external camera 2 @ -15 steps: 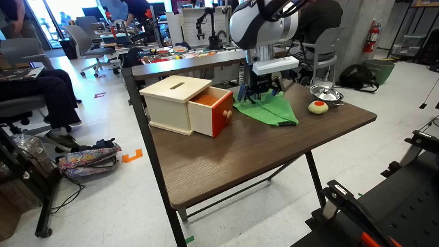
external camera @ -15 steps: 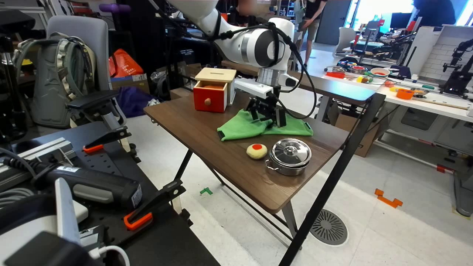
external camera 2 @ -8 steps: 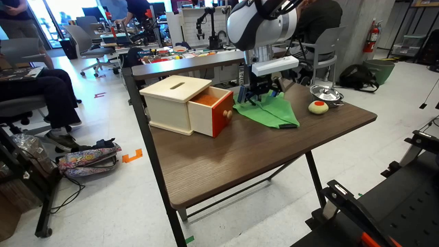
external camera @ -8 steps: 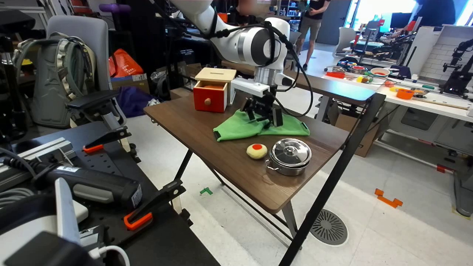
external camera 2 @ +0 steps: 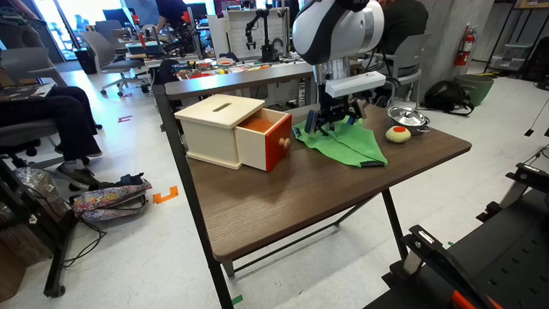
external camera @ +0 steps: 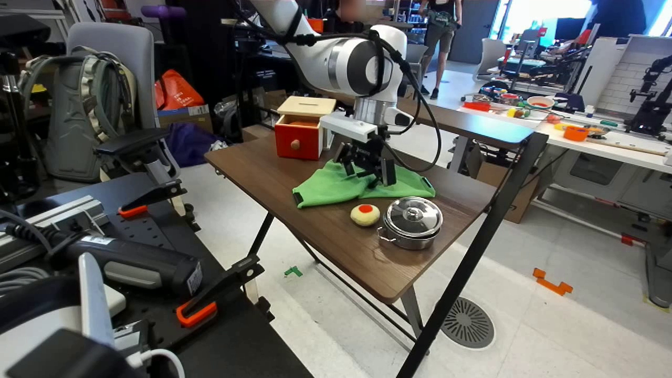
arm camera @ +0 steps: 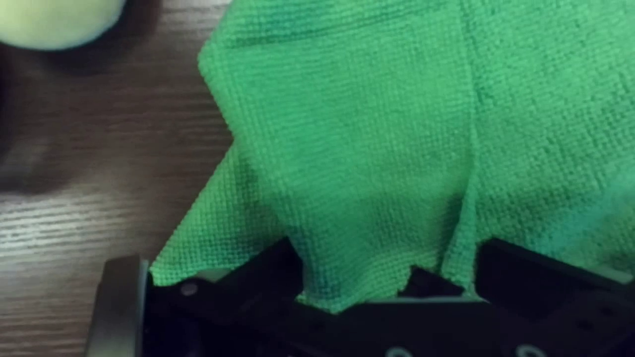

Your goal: Move the green cloth

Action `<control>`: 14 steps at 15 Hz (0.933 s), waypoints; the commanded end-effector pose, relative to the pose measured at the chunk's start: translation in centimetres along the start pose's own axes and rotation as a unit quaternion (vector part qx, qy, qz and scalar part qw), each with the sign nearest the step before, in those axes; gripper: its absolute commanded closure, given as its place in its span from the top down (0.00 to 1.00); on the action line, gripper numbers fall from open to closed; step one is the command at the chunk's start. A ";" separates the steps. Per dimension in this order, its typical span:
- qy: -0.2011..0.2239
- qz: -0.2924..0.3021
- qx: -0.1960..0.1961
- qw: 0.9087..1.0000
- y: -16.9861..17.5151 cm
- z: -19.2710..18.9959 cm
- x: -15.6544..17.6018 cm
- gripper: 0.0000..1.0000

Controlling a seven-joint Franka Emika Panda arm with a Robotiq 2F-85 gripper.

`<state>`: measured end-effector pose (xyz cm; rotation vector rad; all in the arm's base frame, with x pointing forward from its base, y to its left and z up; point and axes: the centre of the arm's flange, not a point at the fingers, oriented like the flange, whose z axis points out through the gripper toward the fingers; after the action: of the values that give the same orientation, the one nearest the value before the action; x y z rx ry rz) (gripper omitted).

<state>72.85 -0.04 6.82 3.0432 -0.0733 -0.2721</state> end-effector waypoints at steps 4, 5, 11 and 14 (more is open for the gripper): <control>0.000 -0.031 -0.005 0.999 1.6 1.7 -9.2 1.00; 0.003 -0.033 -0.005 0.999 1.5 1.6 -9.9 1.00; 0.006 -0.033 0.010 0.999 1.3 0.6 -13.0 1.00; -0.004 -0.028 0.017 0.999 1.2 -0.3 -14.1 1.00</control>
<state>61.68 -0.39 7.59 3.0595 0.0027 -0.2811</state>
